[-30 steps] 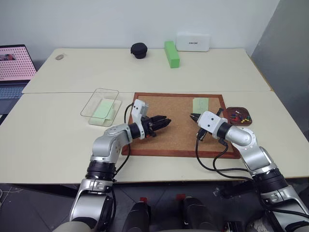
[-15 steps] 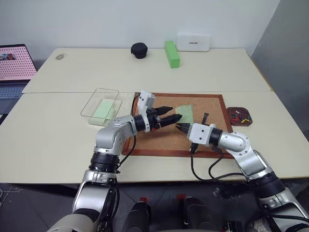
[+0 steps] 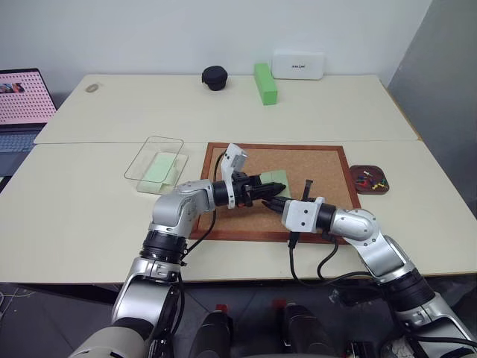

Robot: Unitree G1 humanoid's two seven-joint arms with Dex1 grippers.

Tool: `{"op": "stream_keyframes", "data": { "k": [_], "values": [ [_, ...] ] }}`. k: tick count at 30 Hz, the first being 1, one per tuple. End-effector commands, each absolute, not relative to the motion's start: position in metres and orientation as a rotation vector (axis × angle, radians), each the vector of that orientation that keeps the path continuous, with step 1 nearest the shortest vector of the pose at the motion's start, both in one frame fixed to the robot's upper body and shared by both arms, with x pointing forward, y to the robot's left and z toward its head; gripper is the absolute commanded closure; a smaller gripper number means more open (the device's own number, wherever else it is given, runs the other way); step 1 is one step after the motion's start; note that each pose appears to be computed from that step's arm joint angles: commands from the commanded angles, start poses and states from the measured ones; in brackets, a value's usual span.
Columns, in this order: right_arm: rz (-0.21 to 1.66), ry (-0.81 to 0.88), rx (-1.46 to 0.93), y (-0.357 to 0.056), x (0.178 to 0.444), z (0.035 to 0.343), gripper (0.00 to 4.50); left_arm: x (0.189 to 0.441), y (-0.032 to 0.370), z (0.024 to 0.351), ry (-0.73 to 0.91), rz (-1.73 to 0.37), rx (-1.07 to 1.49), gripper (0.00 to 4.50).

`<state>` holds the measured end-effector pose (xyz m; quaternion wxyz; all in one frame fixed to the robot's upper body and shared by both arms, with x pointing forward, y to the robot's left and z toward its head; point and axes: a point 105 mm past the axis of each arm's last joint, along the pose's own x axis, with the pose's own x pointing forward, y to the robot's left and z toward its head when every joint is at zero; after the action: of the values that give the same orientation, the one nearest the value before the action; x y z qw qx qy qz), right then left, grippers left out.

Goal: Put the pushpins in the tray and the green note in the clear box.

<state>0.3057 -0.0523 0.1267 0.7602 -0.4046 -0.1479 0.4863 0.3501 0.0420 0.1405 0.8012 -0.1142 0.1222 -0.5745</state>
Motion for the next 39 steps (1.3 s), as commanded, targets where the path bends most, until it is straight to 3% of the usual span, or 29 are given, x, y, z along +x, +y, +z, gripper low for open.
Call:
{"op": "stream_keyframes", "data": {
  "k": [1, 9, 20, 26, 32, 39],
  "values": [
    [1.037, -0.406, -0.874, -0.047, 0.303, 0.146, 4.50, 0.352, 0.041, 0.153, 0.212, -1.240, -0.232, 2.82],
    [1.033, -0.409, -0.879, -0.048, 0.304, 0.147, 4.50, 0.352, 0.041, 0.153, 0.211, -1.236, -0.239, 4.44],
    [1.006, -0.416, -0.769, -0.048, 0.300, 0.166, 4.50, 0.356, 0.048, 0.137, 0.207, -1.185, -0.083, 4.44],
    [0.986, -0.364, -0.485, -0.052, 0.292, 0.196, 4.50, 0.364, 0.050, 0.137, 0.165, -1.164, 0.008, 4.44],
    [0.954, -0.299, -0.352, -0.059, 0.288, 0.202, 4.50, 0.367, 0.050, 0.139, 0.158, -1.157, 0.011, 4.44],
    [0.915, -0.274, -0.374, -0.060, 0.297, 0.194, 4.50, 0.368, 0.048, 0.143, 0.153, -1.159, -0.003, 4.44]
  ]
}}
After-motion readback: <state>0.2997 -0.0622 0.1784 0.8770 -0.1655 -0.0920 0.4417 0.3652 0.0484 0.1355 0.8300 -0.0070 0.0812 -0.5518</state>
